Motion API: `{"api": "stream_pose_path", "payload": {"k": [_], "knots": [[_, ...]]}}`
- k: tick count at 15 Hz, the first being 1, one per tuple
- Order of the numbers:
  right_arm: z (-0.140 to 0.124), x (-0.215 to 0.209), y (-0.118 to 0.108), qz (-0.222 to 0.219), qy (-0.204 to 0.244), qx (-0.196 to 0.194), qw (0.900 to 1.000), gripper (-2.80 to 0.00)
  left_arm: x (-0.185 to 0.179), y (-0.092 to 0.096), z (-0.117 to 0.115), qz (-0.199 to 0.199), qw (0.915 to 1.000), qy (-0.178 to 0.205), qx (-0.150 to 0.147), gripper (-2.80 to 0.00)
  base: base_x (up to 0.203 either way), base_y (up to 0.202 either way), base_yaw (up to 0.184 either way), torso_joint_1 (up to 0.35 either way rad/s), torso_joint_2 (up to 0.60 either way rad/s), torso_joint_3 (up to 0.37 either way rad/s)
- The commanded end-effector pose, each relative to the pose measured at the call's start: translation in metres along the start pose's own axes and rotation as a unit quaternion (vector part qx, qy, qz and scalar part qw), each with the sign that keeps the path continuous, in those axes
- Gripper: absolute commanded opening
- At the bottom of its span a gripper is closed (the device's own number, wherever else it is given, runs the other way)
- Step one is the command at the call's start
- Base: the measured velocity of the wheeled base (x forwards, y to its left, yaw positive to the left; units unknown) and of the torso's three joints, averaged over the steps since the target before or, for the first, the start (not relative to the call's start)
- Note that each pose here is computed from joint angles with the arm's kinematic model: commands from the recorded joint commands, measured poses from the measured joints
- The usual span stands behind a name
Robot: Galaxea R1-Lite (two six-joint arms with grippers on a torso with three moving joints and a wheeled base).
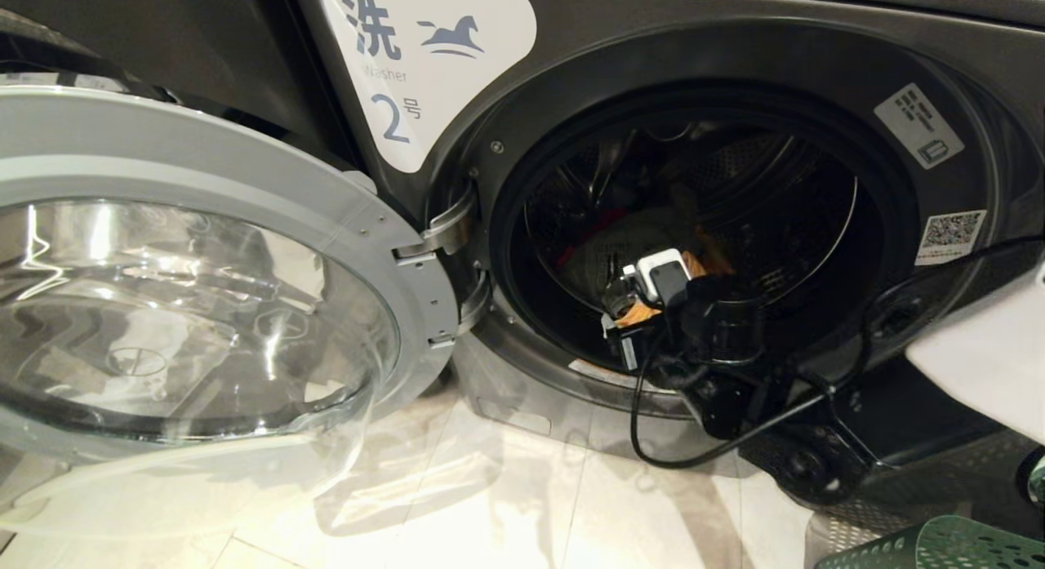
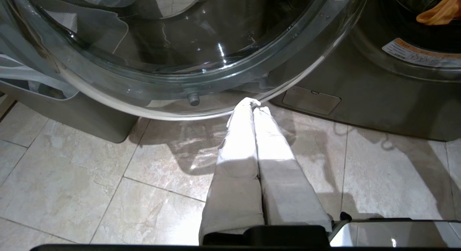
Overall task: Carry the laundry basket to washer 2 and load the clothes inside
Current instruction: Place the clothes into the washing machine
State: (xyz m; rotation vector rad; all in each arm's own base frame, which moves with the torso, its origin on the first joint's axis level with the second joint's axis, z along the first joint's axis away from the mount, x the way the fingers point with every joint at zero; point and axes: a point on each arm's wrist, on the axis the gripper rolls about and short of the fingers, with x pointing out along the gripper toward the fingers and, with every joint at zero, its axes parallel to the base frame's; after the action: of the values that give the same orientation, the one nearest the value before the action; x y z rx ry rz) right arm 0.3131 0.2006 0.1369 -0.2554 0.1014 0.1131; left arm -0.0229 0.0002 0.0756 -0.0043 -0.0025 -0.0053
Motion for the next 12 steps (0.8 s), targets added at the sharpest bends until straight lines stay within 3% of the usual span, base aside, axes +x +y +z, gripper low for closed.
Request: {"api": "stream_pose_path", "payload": {"k": [1,5,6,7,9,12], "knots": [[0.007,-0.039,-0.015,0.011,0.005,0.000,1.000,0.00,0.000,0.000,0.000,0.000,1.0000,0.001,0.000,-2.80,0.000,0.000,0.000,0.000,0.00,0.000],[-0.013,-0.108,-0.048,0.022,0.048,-0.011,0.999,0.00,0.000,0.000,0.000,0.000,1.0000,0.000,0.000,-2.80,0.000,0.000,0.000,0.000,0.00,0.000],[-0.021,-0.126,-0.057,0.021,0.063,-0.016,0.998,-1.29,0.000,0.000,0.000,0.000,1.0000,0.001,0.000,-2.80,0.000,0.000,0.000,0.000,0.00,0.000],[-0.027,-0.144,-0.067,0.012,0.073,-0.015,0.997,-2.80,0.000,0.000,0.000,0.000,1.0000,0.001,0.000,-2.80,0.000,0.000,0.000,0.000,0.00,0.000],[-0.037,-0.172,-0.087,-0.016,0.078,-0.008,0.997,-2.80,0.000,0.000,0.000,0.000,1.0000,0.001,0.000,-2.80,0.000,0.000,0.000,0.000,0.00,0.000],[-0.073,-0.209,-0.116,-0.071,0.114,-0.009,0.991,-2.80,0.000,0.000,0.000,0.000,1.0000,0.000,0.000,-2.80,0.000,0.000,0.000,0.000,0.00,0.000]]}}
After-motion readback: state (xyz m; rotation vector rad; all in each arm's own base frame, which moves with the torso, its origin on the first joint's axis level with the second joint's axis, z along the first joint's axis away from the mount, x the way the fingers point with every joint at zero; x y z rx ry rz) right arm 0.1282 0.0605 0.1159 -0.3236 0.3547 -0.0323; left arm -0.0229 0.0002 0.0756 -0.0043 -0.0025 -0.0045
